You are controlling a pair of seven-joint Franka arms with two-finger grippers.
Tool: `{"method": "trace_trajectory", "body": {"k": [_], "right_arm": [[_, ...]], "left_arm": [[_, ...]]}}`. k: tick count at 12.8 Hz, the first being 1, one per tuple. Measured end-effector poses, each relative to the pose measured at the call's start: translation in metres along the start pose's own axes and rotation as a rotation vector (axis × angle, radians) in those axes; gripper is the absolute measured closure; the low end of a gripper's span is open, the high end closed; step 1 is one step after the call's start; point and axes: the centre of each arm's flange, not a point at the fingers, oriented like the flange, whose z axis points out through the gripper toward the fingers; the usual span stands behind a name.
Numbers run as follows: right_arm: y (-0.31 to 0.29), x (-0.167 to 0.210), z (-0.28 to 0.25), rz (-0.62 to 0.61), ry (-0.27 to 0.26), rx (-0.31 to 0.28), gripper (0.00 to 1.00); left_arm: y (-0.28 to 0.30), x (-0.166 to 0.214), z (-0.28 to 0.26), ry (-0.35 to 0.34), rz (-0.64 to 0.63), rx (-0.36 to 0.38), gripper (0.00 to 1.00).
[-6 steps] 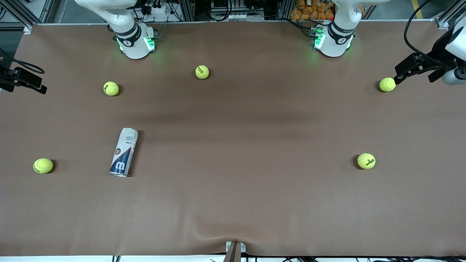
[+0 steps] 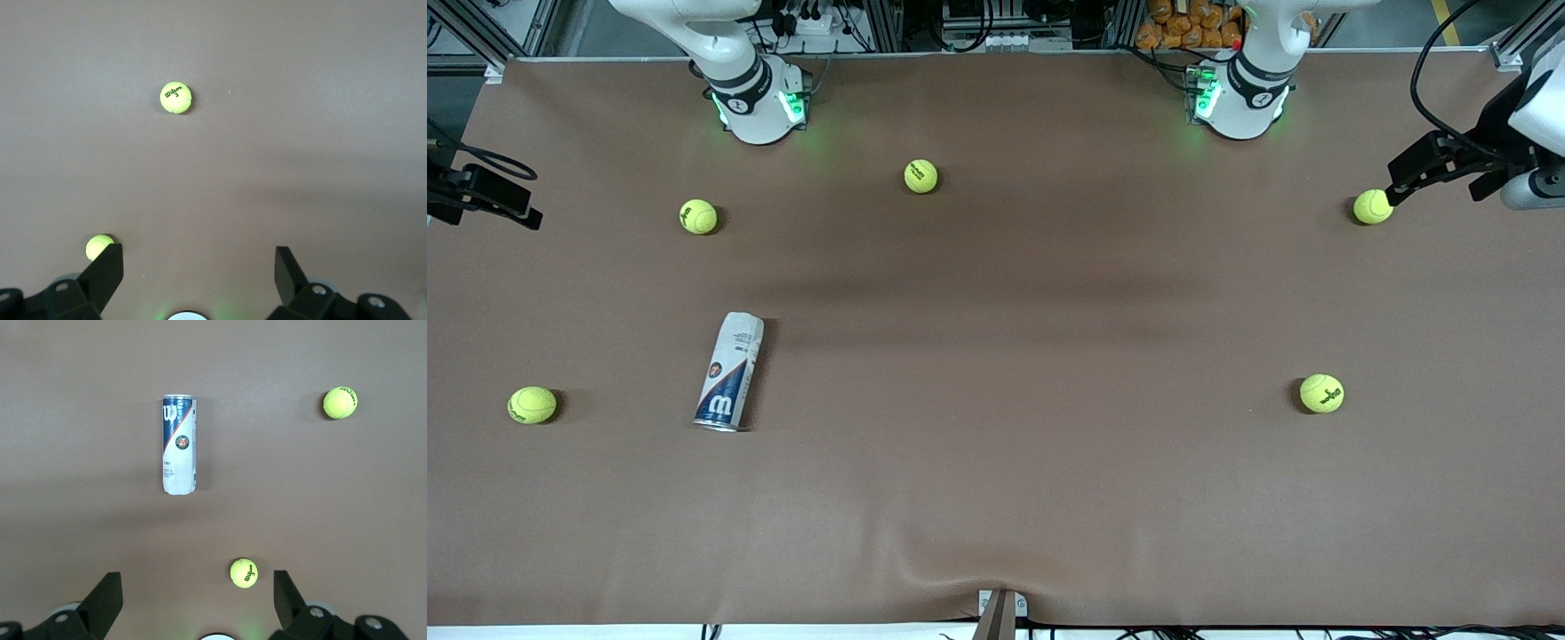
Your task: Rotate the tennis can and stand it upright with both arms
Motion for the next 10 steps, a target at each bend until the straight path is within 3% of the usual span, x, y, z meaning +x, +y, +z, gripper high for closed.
{"method": "trace_trajectory", "body": {"k": [10], "right_arm": [[0.0006, -0.0001, 0.0004, 0.002, -0.003, -0.002, 0.0]], "left_arm": [[0.0033, 0.0051, 0.0101, -0.023, 0.005, 0.002, 0.0]]}}
